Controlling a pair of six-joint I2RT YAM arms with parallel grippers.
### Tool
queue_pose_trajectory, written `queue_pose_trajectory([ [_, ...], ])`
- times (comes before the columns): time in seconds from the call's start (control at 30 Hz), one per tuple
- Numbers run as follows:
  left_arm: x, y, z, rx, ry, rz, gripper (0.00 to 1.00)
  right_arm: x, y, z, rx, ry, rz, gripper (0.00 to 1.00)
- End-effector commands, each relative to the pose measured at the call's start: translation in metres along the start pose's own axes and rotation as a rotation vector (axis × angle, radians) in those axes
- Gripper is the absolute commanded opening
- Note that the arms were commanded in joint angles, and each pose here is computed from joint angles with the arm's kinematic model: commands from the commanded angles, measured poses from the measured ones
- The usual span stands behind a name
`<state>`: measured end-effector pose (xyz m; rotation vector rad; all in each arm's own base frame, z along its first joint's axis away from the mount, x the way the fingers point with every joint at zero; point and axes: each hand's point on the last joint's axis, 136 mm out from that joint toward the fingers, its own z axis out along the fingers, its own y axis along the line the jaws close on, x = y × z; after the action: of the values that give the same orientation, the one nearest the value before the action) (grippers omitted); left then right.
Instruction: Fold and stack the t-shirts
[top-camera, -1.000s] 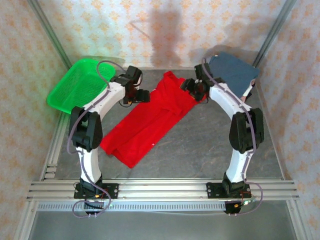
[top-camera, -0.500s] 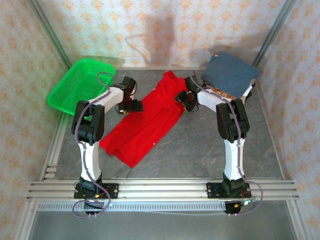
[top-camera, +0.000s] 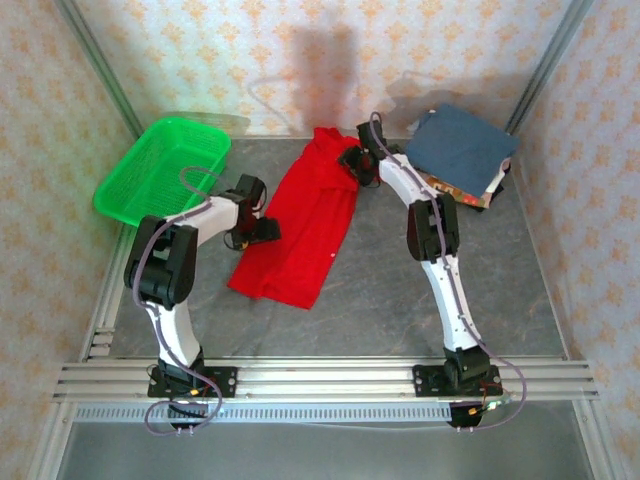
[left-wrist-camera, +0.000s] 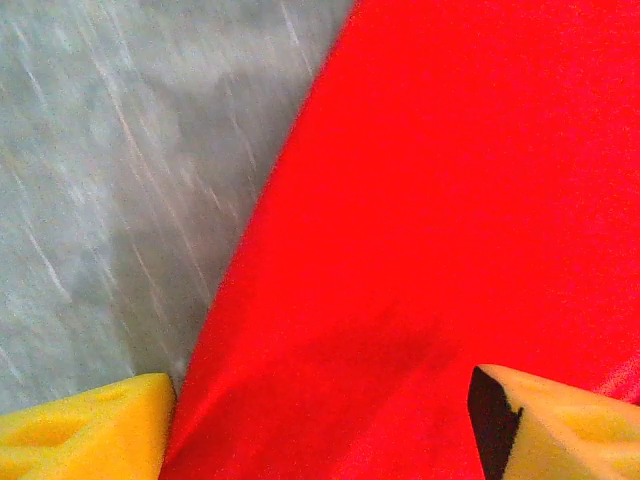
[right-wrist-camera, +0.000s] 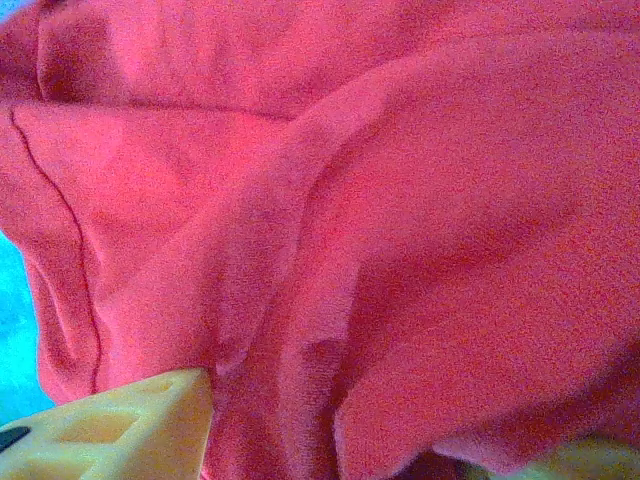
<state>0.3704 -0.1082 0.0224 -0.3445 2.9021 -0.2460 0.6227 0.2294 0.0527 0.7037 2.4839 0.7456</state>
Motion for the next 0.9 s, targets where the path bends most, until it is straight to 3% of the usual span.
queue_pose_trajectory([
  [0.0, 0.083, -0.001, 0.005, -0.015, 0.235, -0.043, 0.78, -0.006, -0.004, -0.006, 0.001, 0.048, 0.004, 0.64],
  [0.27, 0.145, -0.014, 0.001, 0.070, 0.355, 0.025, 0.77, 0.034, -0.011, -0.065, 0.053, 0.162, -0.103, 0.66],
  [0.53, 0.203, -0.032, -0.004, 0.201, 0.485, 0.084, 0.76, 0.096, -0.054, -0.165, 0.080, 0.161, -0.092, 0.69],
  [0.7, 0.231, -0.036, -0.005, 0.196, 0.535, 0.097, 0.76, 0.148, -0.087, -0.215, 0.070, 0.170, -0.048, 0.71],
  [0.87, 0.253, -0.046, -0.007, 0.202, 0.492, 0.077, 0.78, 0.220, -0.119, -0.234, 0.060, 0.261, -0.018, 0.72],
])
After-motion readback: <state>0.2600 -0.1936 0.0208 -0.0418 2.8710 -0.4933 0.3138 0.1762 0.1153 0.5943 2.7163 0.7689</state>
